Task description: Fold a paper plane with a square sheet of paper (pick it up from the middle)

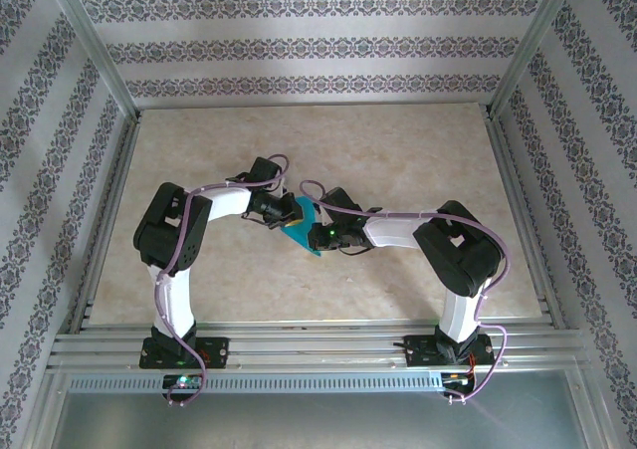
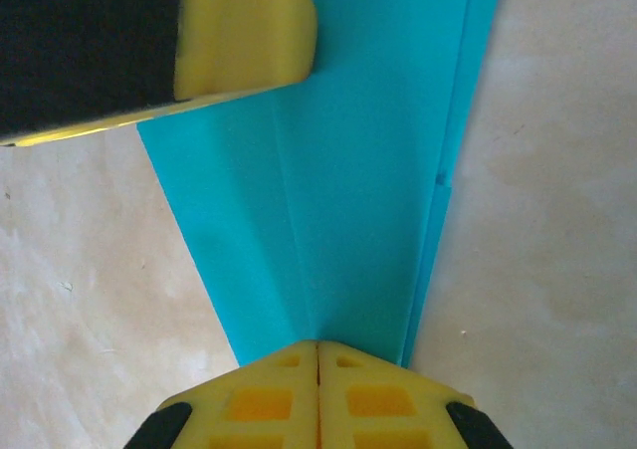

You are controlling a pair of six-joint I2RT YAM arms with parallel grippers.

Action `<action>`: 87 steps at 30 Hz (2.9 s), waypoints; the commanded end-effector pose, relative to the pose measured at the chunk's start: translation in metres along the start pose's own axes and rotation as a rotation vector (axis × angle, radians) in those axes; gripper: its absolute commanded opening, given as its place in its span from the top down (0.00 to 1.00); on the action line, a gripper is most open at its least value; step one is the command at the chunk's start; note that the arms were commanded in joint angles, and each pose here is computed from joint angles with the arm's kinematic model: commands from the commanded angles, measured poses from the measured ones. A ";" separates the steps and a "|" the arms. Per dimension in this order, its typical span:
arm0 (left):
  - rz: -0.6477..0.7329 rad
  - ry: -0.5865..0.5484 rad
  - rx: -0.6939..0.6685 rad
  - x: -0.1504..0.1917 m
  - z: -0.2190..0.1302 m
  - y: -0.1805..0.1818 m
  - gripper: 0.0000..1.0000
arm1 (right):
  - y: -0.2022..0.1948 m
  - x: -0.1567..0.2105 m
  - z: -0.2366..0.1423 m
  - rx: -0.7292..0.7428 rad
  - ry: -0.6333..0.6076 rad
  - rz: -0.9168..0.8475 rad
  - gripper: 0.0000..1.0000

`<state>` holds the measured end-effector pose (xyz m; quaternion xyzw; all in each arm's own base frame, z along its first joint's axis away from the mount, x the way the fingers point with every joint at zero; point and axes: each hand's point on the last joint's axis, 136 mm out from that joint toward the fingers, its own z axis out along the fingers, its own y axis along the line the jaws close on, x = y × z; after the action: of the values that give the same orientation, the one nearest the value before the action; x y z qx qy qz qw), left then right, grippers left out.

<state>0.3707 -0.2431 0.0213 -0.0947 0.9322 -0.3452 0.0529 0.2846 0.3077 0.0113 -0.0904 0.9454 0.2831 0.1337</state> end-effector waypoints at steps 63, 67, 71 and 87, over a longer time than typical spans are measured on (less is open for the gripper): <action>-0.018 0.189 -0.756 0.049 0.013 0.130 0.74 | -0.016 0.030 -0.008 -0.012 0.100 0.208 0.97; -0.026 0.204 -0.801 0.054 0.012 0.140 0.73 | -0.015 0.038 -0.009 -0.024 0.119 0.215 0.97; -0.035 0.207 -0.810 0.057 0.012 0.144 0.73 | -0.016 0.044 -0.014 -0.023 0.121 0.224 0.97; -0.042 0.209 -0.806 0.057 0.015 0.145 0.73 | -0.016 0.076 -0.025 -0.029 0.198 0.217 0.97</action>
<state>0.3717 -0.2434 0.0028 -0.0652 0.9824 -0.1704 0.0393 0.2530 0.2884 0.0165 -0.0168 0.9414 0.3271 0.0808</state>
